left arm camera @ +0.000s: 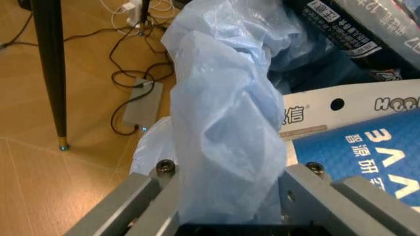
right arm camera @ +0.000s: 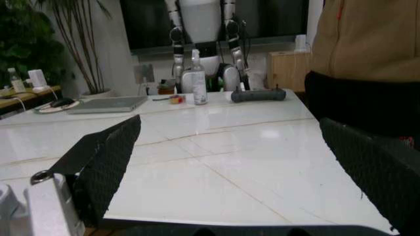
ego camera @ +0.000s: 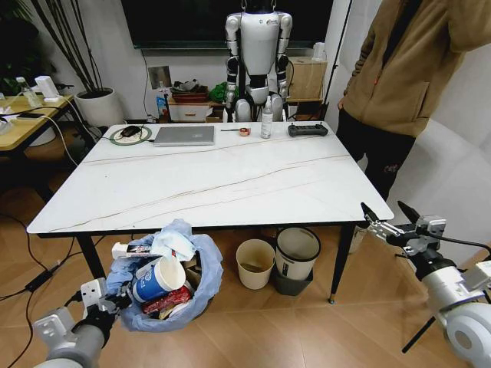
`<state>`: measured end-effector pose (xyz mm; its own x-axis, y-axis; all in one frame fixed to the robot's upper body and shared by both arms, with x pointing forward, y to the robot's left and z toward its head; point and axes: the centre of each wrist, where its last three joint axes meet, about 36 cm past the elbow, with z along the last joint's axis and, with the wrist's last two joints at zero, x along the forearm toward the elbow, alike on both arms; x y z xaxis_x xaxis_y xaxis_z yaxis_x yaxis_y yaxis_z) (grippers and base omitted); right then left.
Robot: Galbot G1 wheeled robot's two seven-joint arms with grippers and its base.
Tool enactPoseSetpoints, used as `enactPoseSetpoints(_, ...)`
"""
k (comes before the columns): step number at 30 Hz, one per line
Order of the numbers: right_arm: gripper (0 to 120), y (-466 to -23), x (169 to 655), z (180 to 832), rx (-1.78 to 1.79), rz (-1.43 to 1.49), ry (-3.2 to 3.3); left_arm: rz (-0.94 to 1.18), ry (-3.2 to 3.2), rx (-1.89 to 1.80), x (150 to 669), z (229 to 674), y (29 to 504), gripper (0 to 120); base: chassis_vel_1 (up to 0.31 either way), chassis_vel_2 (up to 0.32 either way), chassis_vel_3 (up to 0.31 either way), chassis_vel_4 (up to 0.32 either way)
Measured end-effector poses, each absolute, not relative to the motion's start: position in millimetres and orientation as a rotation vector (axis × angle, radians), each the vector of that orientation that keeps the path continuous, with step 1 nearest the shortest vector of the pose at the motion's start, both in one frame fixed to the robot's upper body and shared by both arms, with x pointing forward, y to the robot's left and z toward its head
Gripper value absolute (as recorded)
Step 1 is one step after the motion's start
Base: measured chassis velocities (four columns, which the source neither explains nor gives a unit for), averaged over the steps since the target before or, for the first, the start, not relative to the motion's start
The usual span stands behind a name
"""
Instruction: Pick up the trash bin and place the trash from the table into it.
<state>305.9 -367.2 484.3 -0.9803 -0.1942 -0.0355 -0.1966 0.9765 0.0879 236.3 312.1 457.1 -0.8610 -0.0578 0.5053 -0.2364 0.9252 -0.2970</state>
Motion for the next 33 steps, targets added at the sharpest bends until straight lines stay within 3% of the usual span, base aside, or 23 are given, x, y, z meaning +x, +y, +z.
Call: enactPoseSetpoints(33, 100, -367, 306, 484, -0.307, 0.145, 3.097, 0.558, -2.513, 0.251, 257, 416, 318, 0, 0.000, 0.000, 0.000, 0.000)
